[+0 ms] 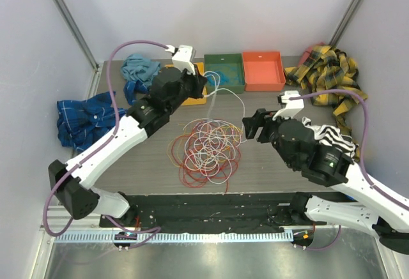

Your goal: Untangle the cables

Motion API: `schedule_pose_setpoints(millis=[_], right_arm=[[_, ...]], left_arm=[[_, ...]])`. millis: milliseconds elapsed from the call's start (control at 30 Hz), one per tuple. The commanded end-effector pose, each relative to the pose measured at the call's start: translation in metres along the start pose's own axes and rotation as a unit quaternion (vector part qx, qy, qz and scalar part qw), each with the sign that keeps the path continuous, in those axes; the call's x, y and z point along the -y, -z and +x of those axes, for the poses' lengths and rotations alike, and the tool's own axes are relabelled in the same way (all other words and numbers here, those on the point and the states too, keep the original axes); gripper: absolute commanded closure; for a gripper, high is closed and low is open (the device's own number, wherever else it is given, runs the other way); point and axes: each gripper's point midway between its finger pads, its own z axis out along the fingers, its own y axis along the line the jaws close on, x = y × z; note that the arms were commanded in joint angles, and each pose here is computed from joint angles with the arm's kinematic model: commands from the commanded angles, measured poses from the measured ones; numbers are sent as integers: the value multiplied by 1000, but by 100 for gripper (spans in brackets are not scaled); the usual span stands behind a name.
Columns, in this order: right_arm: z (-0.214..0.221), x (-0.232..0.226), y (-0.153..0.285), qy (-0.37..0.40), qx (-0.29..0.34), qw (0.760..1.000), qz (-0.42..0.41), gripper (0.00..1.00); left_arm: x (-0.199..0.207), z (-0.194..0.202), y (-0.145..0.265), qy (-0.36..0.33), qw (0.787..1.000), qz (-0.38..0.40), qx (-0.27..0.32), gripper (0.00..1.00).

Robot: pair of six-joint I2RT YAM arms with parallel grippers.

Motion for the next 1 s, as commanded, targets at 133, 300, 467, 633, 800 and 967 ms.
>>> schedule_pose_setpoints(millis=[133, 300, 467, 633, 800, 967], right_arm=[[-3, -32, -26, -34, 38, 998, -39, 30], [-9, -47, -42, -27, 66, 996, -50, 32], [-22, -53, -54, -7, 95, 995, -40, 33], [-21, -63, -74, 21, 97, 995, -30, 34], [-27, -66, -85, 15, 111, 993, -26, 35], [-33, -62, -96, 10, 122, 992, -12, 39]], left_arm=[[8, -39, 32, -19, 999, -1, 31, 100], [23, -48, 42, -20, 999, 22, 30, 100], [35, -50, 49, -23, 999, 37, 28, 100], [49, -47, 54, -26, 998, 56, 21, 100], [56, -39, 58, -29, 997, 67, 7, 100], [60, -32, 63, -31, 997, 74, -2, 100]])
